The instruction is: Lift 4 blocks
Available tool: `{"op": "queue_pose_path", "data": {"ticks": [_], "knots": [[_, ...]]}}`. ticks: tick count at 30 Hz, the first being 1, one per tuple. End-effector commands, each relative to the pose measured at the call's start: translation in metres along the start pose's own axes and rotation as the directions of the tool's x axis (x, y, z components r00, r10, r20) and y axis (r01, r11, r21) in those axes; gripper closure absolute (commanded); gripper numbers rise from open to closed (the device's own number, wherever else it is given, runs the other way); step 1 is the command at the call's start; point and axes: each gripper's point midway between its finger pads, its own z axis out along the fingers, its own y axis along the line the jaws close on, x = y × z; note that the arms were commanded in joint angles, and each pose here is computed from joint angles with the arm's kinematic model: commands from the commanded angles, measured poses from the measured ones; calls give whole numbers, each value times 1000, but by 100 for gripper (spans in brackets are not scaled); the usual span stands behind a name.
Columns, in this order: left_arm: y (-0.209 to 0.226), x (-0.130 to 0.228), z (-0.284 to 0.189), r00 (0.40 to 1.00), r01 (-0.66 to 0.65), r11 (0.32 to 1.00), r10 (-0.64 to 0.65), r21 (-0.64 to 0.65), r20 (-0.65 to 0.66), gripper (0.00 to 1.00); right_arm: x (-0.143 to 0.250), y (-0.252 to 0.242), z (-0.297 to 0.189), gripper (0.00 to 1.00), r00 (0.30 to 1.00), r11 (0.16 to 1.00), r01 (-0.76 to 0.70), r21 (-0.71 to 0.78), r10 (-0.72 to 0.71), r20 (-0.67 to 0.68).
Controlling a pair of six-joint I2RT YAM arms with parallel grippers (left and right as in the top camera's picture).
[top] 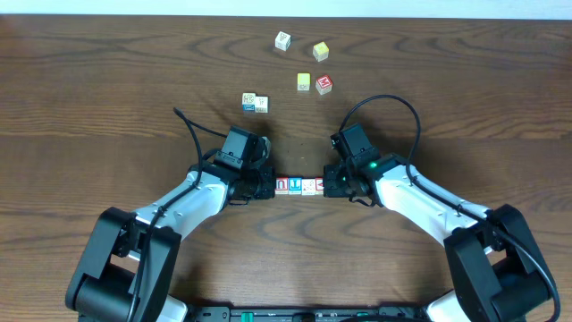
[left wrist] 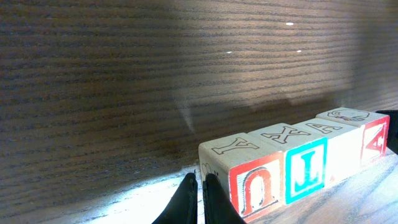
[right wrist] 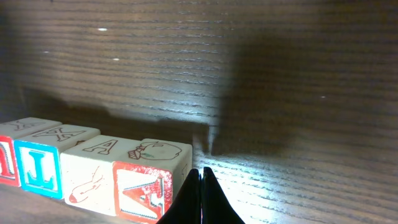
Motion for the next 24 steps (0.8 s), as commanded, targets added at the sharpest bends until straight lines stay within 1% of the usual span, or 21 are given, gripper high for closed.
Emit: {"op": "queue_pose_path", "data": {"ticks": [1,5,10,20,24], "knots": [[-6,-7,-1,1000,-21,1000,21,15,11,93,4,1,11,99,1000,1000,17,15,-16,-27],[-6,-7,-1,1000,-21,1000,21,15,11,93,10,7,20,99,998,1000,18,-22,-20,-61],[-6,-7,-1,1000,-20,1000,20,14,9,92,4,18,20,99,999,998,34,-59,-36,-35],[-6,-7,-1,1000,-21,1000,21,15,10,93,4,21,19,99,998,997,44,-67,-46,-38],[-6,-7,-1,1000,-21,1000,21,15,9,93,5,23,19,99,997,995,68,-79,-71,-41]]}}
